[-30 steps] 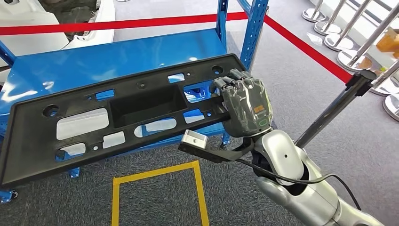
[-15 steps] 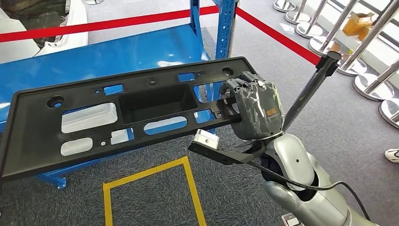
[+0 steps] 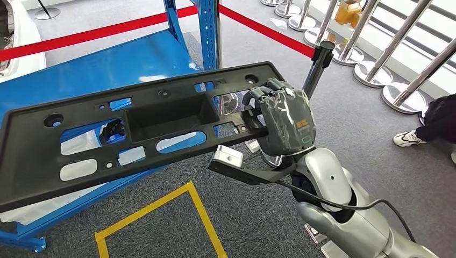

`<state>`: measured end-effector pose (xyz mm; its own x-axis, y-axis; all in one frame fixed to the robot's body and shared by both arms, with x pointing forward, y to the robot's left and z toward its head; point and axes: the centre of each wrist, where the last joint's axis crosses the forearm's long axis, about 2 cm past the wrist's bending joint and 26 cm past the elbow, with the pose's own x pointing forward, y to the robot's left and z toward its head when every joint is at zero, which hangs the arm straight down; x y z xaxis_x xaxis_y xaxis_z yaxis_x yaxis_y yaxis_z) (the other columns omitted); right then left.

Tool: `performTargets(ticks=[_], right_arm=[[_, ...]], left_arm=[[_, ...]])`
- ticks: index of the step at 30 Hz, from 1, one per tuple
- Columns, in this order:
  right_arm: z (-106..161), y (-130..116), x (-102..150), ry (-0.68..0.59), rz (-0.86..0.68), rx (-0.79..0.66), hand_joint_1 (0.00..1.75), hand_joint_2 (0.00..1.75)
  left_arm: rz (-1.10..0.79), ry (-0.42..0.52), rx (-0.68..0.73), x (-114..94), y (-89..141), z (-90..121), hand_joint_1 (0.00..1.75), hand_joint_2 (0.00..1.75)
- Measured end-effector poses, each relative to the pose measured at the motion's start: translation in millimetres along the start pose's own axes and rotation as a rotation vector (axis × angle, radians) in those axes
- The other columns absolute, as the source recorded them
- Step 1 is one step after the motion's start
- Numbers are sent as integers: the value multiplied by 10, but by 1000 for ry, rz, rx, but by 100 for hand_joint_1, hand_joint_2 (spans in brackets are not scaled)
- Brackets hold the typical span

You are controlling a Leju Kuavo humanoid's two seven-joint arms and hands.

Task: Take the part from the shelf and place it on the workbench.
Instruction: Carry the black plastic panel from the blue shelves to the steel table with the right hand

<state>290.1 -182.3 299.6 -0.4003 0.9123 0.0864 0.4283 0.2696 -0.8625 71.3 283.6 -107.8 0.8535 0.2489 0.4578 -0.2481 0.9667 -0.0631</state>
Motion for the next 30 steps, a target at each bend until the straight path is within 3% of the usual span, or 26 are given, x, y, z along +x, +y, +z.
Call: performTargets(ticks=[30], right_arm=[[-7, -16, -19, 9, -5, -26, 175, 175]], left_arm=[[-2, -7, 0, 16, 6, -5, 0, 175]])
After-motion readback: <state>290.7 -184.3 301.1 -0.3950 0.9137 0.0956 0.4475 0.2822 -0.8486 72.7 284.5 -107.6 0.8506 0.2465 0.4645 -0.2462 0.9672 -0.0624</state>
